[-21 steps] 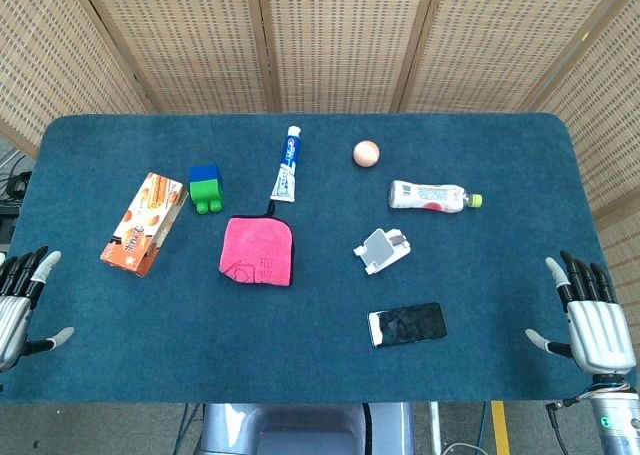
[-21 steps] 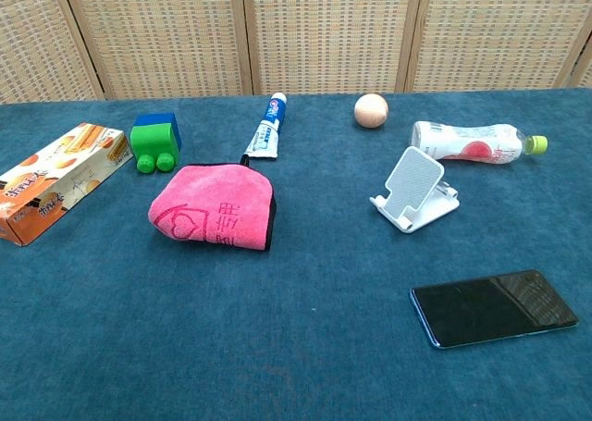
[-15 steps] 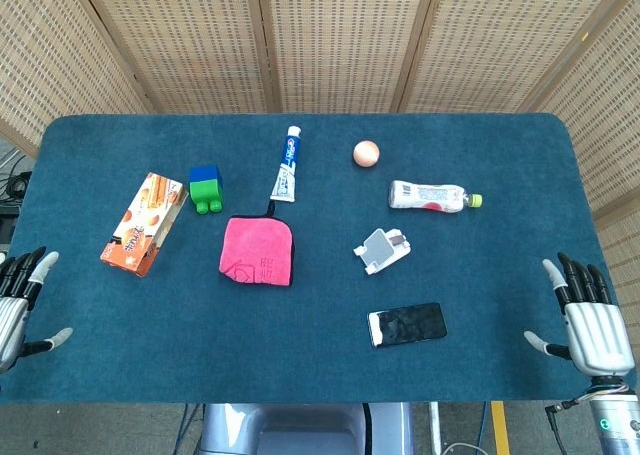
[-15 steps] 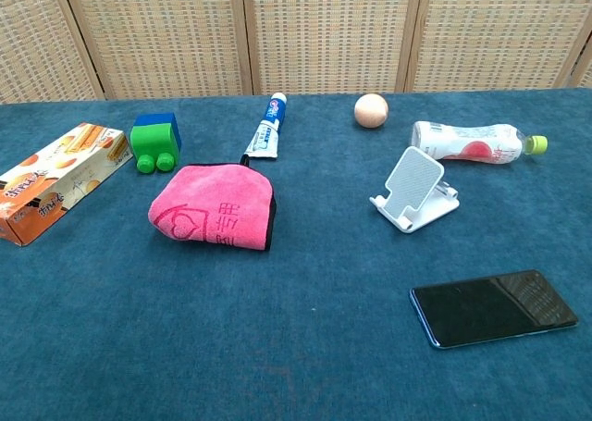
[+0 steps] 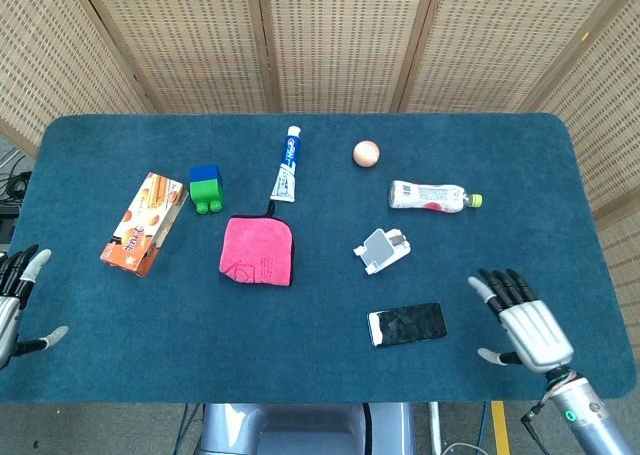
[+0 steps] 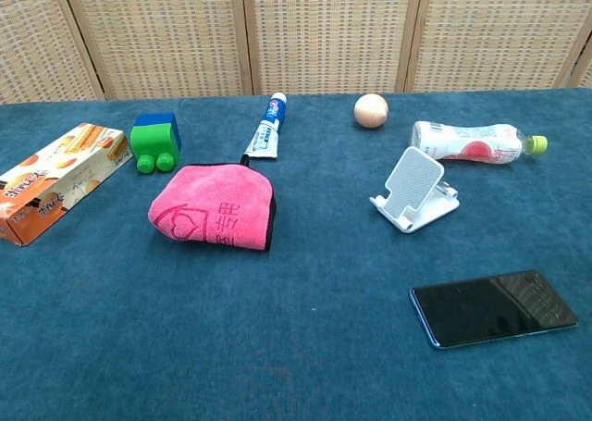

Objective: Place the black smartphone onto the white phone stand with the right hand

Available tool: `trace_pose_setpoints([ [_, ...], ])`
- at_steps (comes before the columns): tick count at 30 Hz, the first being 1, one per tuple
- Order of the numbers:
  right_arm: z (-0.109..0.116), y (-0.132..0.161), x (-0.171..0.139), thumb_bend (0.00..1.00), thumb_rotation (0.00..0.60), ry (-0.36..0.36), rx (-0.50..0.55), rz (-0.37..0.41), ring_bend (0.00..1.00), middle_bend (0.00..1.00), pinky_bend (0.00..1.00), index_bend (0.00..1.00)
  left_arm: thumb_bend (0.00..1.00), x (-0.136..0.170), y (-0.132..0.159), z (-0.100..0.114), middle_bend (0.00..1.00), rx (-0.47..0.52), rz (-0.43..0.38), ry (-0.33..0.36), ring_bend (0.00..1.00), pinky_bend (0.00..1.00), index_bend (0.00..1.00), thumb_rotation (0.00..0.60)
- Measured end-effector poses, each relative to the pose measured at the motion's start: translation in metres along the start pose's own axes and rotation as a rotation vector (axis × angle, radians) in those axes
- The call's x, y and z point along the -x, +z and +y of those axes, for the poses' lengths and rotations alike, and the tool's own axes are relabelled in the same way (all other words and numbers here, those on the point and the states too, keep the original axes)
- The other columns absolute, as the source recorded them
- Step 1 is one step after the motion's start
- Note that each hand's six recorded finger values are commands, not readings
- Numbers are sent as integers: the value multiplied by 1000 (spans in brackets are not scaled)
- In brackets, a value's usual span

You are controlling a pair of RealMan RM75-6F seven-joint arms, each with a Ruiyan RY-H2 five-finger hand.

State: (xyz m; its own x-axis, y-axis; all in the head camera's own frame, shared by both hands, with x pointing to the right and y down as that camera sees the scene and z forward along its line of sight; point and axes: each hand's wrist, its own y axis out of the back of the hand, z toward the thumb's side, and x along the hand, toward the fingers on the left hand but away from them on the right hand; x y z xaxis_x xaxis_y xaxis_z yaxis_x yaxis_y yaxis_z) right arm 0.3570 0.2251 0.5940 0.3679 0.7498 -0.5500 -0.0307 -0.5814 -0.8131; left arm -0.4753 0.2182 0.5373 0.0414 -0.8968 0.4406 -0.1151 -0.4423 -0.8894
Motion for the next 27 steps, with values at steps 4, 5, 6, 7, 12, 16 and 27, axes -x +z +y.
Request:
trace_pose_setpoints([
  [4, -12, 26, 24, 0, 600, 50, -52, 148, 71, 162, 164, 142, 0, 0, -1, 0, 0, 1, 3, -3, 0, 0, 0, 600],
  [5, -14, 30, 28, 0, 600, 52, -58, 164, 85, 173, 176, 146, 0, -1, -1, -1, 0, 1, 4, -5, 0, 0, 0, 600],
  [6, -16, 34, 31, 0, 600, 54, -62, 177, 97, 182, 180, 148, 0, -2, -2, -1, 0, 1, 6, -8, 0, 0, 0, 600],
  [7, -18, 40, 36, 0, 600, 59, -69, 192, 103, 187, 182, 149, 0, -3, -3, -1, 0, 2, 8, -11, 0, 0, 0, 600],
  [12, -29, 56, 57, 1, 600, 85, -110, 226, 145, 210, 212, 157, 0, -3, -4, 0, 0, 6, 10, -17, 0, 0, 0, 600],
  [16, -39, 61, 71, 9, 600, 119, -108, 209, 154, 214, 212, 162, 0, -4, -5, 0, 0, 8, 11, -20, 0, 0, 0, 600],
  [27, -57, 66, 90, 105, 600, 164, -120, 182, 201, 259, 218, 201, 0, -5, -6, -1, 0, 7, 16, -29, 0, 0, 0, 600],
])
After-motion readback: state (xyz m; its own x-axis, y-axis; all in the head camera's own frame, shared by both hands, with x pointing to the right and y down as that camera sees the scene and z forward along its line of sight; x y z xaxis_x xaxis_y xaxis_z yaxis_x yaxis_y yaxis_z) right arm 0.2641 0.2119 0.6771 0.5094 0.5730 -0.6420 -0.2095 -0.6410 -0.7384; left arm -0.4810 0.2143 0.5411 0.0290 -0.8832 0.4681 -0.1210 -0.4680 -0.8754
